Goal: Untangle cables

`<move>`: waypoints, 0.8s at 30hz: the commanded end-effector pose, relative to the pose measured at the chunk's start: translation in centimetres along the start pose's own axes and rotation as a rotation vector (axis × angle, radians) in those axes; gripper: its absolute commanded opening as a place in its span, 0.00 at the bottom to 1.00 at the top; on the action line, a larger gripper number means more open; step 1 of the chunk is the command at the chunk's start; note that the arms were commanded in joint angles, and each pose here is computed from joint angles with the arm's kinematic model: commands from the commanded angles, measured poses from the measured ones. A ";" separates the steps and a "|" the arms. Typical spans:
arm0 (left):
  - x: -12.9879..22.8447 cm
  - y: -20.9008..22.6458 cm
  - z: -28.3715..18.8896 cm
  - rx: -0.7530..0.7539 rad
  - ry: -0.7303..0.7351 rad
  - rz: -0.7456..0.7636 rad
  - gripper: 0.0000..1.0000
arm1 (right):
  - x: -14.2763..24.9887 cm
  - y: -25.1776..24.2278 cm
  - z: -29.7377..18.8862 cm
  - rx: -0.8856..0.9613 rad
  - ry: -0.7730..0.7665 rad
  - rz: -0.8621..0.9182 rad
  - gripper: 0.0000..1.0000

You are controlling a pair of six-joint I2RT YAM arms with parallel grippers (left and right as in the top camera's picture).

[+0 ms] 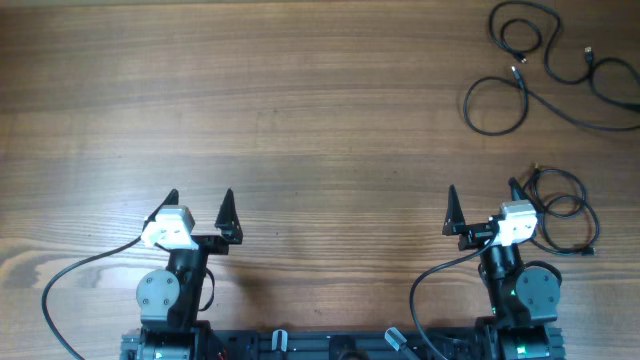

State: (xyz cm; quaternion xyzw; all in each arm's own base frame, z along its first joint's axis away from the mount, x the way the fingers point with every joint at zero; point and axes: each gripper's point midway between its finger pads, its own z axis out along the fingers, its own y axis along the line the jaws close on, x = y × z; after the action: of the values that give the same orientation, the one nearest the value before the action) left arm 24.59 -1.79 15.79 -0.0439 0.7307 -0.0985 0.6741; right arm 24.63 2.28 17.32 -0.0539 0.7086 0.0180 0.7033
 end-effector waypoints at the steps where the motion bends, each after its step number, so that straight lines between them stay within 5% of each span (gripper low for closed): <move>1: 0.0 0.6 -0.1 -0.031 -0.002 0.026 1.00 | -0.2 0.1 -0.1 -0.009 -0.012 -0.001 1.00; 24: 0.1 0.4 -0.1 -0.019 0.004 0.202 1.00 | -0.2 0.1 -0.1 -0.009 -0.012 -0.001 1.00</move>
State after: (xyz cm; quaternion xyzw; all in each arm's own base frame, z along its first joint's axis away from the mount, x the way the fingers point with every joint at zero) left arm 24.60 -1.69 15.73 0.0153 0.7328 -0.0388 0.6792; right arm 24.63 2.28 17.32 -0.0539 0.7086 0.0180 0.7033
